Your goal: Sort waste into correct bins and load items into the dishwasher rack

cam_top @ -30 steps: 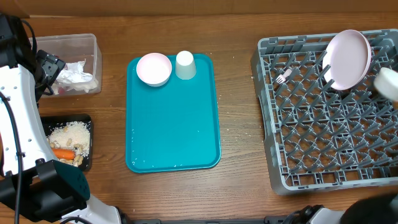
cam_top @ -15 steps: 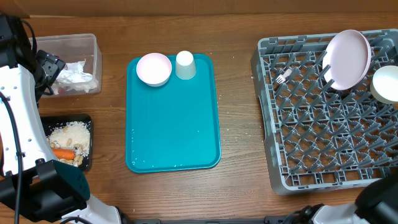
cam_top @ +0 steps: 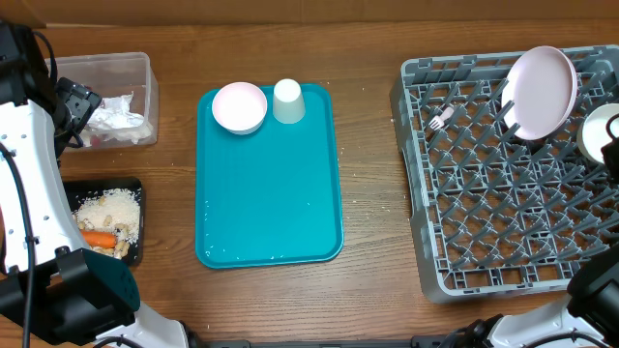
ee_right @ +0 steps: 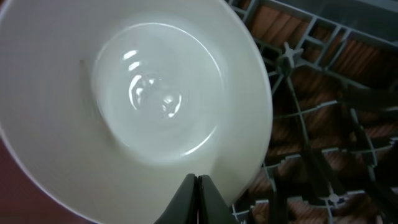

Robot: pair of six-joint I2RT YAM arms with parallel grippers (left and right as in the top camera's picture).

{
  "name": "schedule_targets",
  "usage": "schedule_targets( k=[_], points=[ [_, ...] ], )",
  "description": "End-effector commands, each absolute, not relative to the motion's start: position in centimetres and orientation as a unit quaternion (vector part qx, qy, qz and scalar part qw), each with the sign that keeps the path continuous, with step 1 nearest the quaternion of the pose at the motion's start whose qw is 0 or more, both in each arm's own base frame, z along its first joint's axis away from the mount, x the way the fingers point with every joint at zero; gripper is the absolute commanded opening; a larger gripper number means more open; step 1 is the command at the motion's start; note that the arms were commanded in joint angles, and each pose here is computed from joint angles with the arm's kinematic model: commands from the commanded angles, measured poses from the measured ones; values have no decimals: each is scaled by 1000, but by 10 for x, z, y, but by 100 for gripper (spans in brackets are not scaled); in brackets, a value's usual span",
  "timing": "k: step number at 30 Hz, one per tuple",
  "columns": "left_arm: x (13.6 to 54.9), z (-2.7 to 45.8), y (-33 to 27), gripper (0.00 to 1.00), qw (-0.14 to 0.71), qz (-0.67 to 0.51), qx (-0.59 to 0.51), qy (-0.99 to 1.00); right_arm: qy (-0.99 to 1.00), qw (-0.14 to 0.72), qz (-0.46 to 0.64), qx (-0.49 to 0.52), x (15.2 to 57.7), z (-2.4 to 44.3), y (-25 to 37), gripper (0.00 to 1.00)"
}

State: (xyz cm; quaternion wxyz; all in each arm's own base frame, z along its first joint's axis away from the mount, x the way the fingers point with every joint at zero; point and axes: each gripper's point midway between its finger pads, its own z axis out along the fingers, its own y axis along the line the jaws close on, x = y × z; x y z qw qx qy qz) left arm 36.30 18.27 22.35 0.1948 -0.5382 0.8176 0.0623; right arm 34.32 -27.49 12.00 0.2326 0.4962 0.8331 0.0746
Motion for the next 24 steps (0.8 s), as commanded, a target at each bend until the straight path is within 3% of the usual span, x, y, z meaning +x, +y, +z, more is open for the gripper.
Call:
schedule_targets(
  k=[1, 10, 24],
  points=[
    [363, 227, 183, 100, 200, 69, -532, 820, 837, 213, 65, 500, 332, 104, -270, 4],
    [363, 227, 183, 100, 200, 69, -532, 820, 837, 192, 71, 508, 319, 64, -257, 4],
    [363, 227, 183, 100, 200, 69, -532, 820, 834, 222, 92, 496, 327, 85, -253, 4]
  ],
)
